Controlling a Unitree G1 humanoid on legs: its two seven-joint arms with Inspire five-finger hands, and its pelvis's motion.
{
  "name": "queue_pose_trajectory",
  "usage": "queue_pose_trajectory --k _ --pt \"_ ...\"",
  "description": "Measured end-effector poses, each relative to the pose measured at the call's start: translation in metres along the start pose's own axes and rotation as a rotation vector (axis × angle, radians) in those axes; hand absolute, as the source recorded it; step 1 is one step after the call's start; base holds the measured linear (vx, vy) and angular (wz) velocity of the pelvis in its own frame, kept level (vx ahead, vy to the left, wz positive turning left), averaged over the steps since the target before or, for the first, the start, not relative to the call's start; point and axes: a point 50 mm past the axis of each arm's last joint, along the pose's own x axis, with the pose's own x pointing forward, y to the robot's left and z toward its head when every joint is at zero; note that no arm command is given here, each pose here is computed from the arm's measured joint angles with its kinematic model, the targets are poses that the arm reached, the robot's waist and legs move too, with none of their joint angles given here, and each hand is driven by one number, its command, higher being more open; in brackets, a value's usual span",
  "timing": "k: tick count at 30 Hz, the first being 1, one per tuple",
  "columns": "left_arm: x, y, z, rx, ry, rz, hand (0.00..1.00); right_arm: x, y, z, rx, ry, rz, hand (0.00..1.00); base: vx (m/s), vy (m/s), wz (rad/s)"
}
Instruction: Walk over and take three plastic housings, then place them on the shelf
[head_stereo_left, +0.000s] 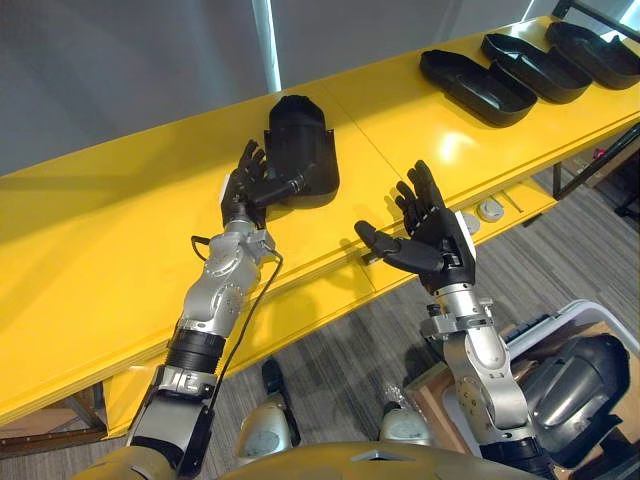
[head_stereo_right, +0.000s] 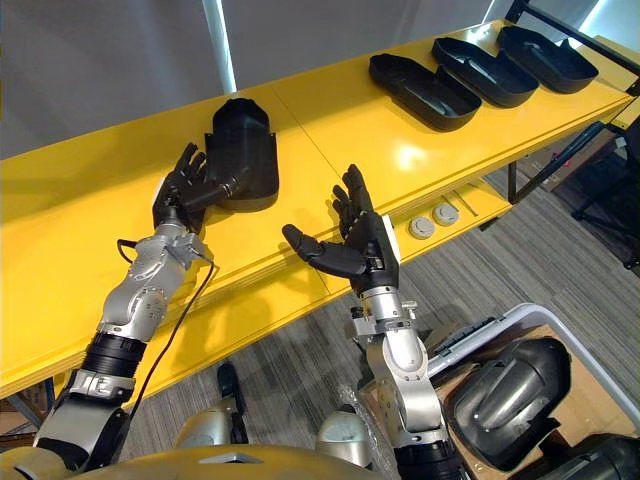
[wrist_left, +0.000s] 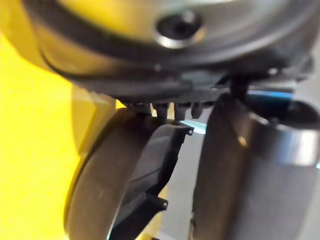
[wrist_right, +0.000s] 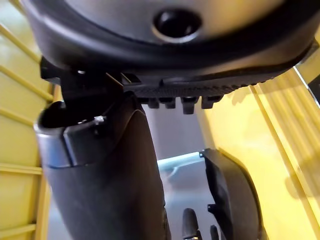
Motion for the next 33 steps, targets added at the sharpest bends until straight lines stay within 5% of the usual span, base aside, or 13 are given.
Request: queue_pose_trajectory --k 24,33 --pt "-0.017 -0.013 -0.025 0.032 0.08 -0.082 1.0 -0.006 0.004 -0.013 0.016 0.054 0.0 1.0 0.0 -0.001 0.01" --pt "-0.055 -0.008 -0.031 0.328 -0.088 0.071 1.0 0.009 0.031 -0.003 0.057 -0.038 0.127 1.0 -0.01 -0.012 0.06"
